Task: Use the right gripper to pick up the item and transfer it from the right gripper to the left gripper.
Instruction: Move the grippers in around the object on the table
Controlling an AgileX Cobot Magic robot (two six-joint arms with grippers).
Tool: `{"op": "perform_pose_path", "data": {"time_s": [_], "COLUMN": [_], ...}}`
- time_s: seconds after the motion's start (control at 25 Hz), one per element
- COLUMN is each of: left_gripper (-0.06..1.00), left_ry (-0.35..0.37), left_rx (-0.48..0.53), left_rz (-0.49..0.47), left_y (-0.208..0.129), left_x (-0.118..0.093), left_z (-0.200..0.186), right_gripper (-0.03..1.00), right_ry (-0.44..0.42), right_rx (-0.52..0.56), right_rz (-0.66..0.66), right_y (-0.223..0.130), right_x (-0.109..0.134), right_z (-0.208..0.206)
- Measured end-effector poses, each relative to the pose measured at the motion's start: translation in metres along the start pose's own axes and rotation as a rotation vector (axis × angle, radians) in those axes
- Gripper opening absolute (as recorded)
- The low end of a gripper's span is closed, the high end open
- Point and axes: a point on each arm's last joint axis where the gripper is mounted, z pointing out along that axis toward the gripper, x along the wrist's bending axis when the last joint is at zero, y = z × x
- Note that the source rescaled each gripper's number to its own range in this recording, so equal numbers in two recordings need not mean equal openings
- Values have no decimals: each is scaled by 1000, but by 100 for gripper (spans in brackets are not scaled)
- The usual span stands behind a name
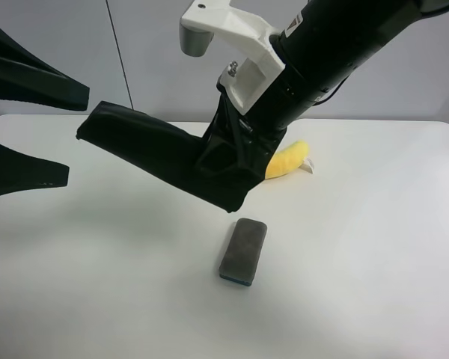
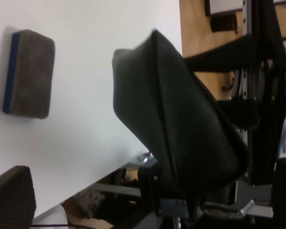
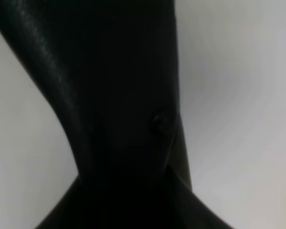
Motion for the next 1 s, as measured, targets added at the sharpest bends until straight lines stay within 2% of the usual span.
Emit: {"op": "perform_pose_path", "data": {"time_s": [0.32, 0.64, 0.76, 0.8, 0.88, 0.92, 0.96, 1.0], "left_gripper": [100, 98, 75, 64, 35, 13, 0, 1], "left_ry": [-60, -37, -33, -34, -45, -49, -54, -57], "left_rx": [8, 8, 17, 17, 16, 15, 13, 12], "left_rz": [-14, -70, -87, -90, -99, -100, -108, -110], "left_y": [1, 9, 11, 11, 12, 12, 12, 12], "left_x": [-11, -1, 2, 2, 1, 0, 0, 0], "left_z": [26, 43, 46, 46, 46, 46, 46, 46], "right_gripper": [0, 0, 0, 0, 0, 0, 0, 0], "right_ry": [-2, 0, 0, 0, 1, 2, -1, -2], "right_rx": [-1, 0, 0, 0, 3, 5, 7, 6], "right_rz": [-2, -2, -2, -2, -3, -5, -8, -8], "right_y": [0, 0, 0, 0, 0, -1, -1, -1], "right_x": [0, 0, 0, 0, 0, 0, 0, 0], "right_z": [0, 0, 0, 0, 0, 0, 0, 0]}}
